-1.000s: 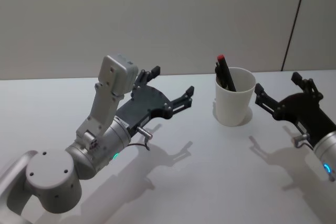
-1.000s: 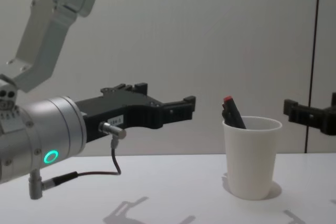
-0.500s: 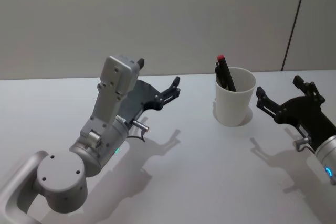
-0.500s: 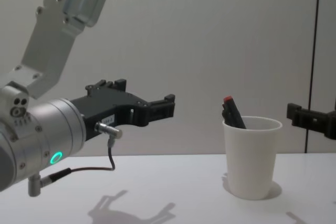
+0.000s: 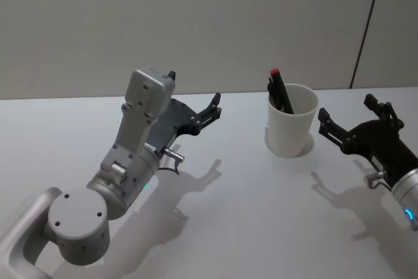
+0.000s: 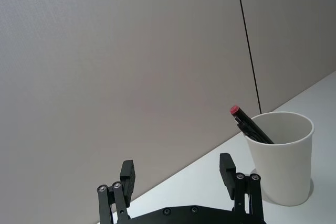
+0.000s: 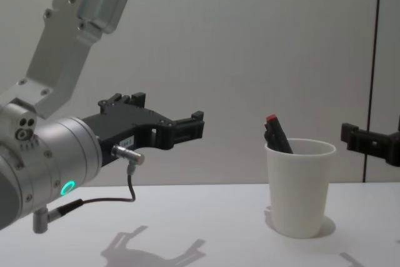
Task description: Place the pen into the pen holder.
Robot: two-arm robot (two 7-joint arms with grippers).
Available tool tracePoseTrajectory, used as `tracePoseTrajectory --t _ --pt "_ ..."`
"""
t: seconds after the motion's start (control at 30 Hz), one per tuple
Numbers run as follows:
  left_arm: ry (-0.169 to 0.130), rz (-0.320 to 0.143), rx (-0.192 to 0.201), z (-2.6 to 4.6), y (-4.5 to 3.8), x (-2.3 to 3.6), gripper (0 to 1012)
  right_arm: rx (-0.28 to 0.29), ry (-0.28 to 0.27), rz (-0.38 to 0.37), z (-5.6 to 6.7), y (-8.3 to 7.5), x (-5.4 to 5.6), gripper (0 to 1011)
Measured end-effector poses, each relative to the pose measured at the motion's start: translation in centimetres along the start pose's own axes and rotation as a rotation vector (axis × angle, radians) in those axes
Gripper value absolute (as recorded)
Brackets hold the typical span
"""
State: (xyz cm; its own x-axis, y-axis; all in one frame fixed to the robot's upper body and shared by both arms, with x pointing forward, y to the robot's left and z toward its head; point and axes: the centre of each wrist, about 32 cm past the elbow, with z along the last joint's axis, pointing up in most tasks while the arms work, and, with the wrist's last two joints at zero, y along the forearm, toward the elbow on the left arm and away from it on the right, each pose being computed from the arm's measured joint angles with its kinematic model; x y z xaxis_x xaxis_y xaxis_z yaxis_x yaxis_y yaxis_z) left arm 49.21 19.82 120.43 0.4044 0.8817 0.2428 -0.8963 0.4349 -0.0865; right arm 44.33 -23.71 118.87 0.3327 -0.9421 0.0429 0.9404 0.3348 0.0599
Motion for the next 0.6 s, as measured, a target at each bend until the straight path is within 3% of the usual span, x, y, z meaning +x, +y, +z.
tracePoseTrajectory --t 0.6 --pt "0.000 0.001 0.000 0.01 0.02 0.02 1001 0.001 0.000 0.000 0.00 0.00 0.00 1001"
